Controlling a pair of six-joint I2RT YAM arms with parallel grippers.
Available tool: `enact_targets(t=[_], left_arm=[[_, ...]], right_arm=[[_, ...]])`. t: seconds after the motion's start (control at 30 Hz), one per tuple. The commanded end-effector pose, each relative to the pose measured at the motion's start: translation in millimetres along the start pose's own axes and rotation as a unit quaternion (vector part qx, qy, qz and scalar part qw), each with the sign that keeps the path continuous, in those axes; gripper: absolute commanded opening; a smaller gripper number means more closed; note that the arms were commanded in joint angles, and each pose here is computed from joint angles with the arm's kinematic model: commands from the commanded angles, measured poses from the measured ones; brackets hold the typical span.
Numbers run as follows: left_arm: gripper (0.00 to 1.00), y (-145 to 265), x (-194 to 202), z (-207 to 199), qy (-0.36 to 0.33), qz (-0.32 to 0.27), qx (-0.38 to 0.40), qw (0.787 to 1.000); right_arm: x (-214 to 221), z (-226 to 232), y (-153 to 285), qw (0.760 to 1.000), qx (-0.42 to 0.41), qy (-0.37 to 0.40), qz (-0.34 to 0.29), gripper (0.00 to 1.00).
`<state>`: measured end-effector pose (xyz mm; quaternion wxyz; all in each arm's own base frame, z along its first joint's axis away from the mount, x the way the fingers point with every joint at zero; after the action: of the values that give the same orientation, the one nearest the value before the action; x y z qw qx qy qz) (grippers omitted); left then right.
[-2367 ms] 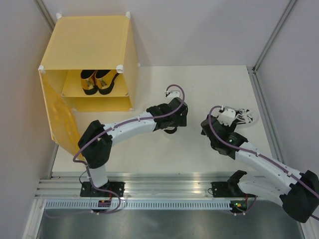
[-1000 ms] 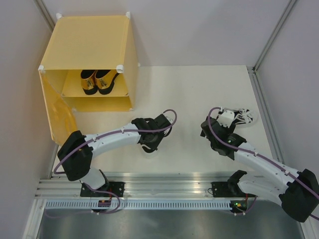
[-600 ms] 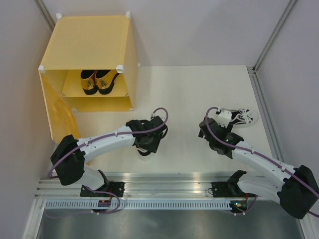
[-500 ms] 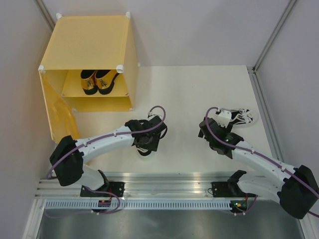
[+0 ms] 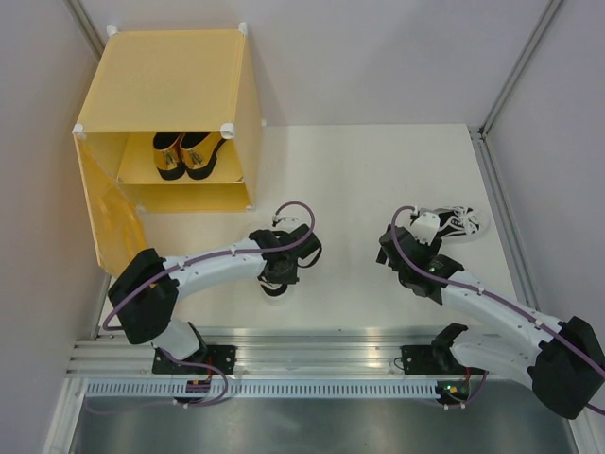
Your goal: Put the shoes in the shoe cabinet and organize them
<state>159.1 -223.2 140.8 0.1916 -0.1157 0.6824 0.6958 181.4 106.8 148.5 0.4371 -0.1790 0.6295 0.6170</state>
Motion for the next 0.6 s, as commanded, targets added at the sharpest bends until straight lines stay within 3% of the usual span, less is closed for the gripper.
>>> enact_targets(t=[0.0,0.13,0.57], left_arm=[[0.35,-2,0,0,0.029,-0.021,-0.011,0.999],[0.02,-1,4,9,0.027,-0.022,-0.021,0.999],[0.02,10,-6,73,0.044,-0.051,-0.064,0.996]], right_arm=[[-2,0,0,1.0,-0.005,-0.016,-0.009,0.86],[-2,3,0,1.0,-0.009,-0.017,-0.007,0.86],[0,2,-3,1.0,-0.009,-0.011,-0.009,0.86]])
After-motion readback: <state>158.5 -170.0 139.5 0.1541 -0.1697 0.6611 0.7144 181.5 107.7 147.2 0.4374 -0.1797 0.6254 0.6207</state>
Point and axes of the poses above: each gripper's point midway between its finger pads, its own y axis back along the fingers, its own z axis along the line the jaws close on, x = y × z, the point moved 9 cm from there along y, back along the fingers, and after that the axes turned 3 degrees about -y, right-handed, at the moved point
